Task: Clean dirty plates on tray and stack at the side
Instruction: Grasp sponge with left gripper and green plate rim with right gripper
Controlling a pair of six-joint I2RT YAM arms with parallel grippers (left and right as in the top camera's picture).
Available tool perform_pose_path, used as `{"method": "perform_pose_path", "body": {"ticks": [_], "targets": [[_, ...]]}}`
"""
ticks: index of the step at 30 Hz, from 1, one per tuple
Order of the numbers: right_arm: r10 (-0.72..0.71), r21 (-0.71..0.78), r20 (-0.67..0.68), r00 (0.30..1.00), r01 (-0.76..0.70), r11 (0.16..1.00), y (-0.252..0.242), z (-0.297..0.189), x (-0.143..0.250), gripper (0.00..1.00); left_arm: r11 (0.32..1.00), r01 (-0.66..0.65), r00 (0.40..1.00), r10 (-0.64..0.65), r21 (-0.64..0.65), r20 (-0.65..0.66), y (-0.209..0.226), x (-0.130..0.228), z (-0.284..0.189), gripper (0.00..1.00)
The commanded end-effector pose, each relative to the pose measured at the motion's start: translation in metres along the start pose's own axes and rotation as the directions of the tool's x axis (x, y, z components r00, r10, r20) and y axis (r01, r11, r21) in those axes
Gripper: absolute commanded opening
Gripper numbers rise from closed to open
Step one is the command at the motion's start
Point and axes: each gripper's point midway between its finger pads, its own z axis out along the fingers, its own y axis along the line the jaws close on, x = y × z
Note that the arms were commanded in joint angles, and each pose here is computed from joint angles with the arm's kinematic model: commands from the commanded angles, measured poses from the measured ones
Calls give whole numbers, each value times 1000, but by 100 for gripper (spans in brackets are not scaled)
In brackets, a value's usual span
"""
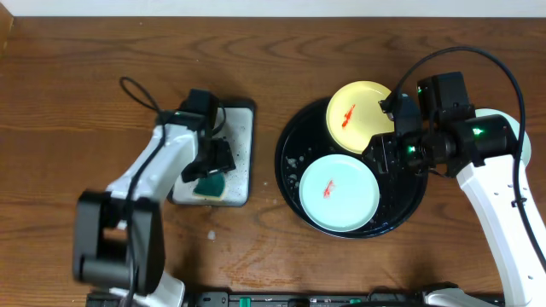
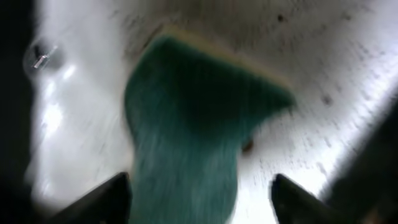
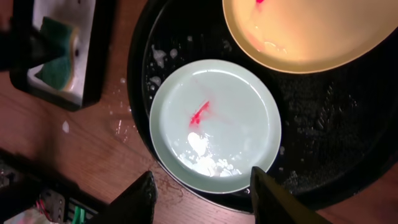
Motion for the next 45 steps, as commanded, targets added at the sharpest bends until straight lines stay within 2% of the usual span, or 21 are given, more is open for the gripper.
{"method": "perform_pose_path", "body": {"ticks": [1, 3, 4, 6, 7, 8, 13, 14, 17, 18, 21, 27, 28, 31, 34, 35, 39, 43, 45], "targets": [[-15, -16, 4, 1000, 15, 1000, 5, -4, 0, 46, 999, -37, 999, 36, -36, -25, 4, -3, 21, 55], [-11, -15, -8, 1000, 11, 1000, 5, -4, 3, 46, 998, -37, 998, 35, -44, -42, 5, -3, 31, 40], [-10, -15, -12, 1000, 10, 1000, 5, -4, 4, 46, 998, -38, 998, 35, -48, -50, 5, -2, 35, 37], [-7, -15, -20, 1000, 7, 1000, 5, -4, 6, 45, 998, -38, 997, 35, -53, -62, 6, -1, 39, 23], [-7, -14, -22, 1000, 6, 1000, 5, -4, 7, 45, 998, -38, 997, 35, -53, -64, 6, 0, 39, 9], [-6, -14, -23, 1000, 6, 1000, 5, -4, 7, 44, 998, -38, 998, 35, -52, -61, 6, -1, 38, 7], [21, 19, -30, 999, -20, 1000, -1, -4, 9, 41, 998, -38, 999, 36, -41, -38, 1, -9, 9, 7], [39, 35, -34, 999, -38, 999, -4, -4, 10, 41, 999, -37, 999, 36, -38, -30, 1, -10, 1, 13], [76, 103, -55, 996, -70, 992, -15, -5, 17, 41, 999, -37, 999, 36, -26, -15, 0, -10, -16, 52], [94, 134, -61, 994, -86, 987, -20, -6, 20, 42, 999, -37, 999, 37, -20, -18, -1, -7, -20, 56], [135, 163, -66, 989, -123, 979, -26, -6, 23, 42, 999, -37, 999, 36, -30, -40, 3, 0, -23, 60], [172, 210, -135, 976, -141, 967, -40, 11, 47, 45, 998, -34, 997, 30, -56, -70, 12, 12, 6, 60], [182, 213, -146, 972, -148, 966, -43, 17, 52, 45, 998, -30, 997, 26, -56, -72, 12, 14, 13, 56], [222, 225, -158, 962, -184, 957, -55, 36, 64, 45, 999, -22, 997, 18, -45, -81, 13, 21, 32, 40], [277, 237, -150, 949, -238, 942, -69, 49, 73, 43, 999, -23, 997, 19, -45, -80, 14, 22, 36, 19], [296, 236, -147, 944, -257, 937, -73, 52, 75, 43, 999, -23, 997, 20, -43, -76, 13, 21, 35, 8], [336, 204, -123, 934, -307, 929, -84, 57, 76, 39, 999, -23, 997, 19, -43, -74, 10, 14, 25, 8], [271, 16, -116, 956, -271, 962, -68, 71, 70, 38, 999, -23, 996, 19, -48, -86, 6, 7, 3, 7], [256, -27, -113, 960, -261, 965, -64, 80, 73, 38, 999, -23, 996, 19, -47, -87, 3, 2, -11, 7]]}}
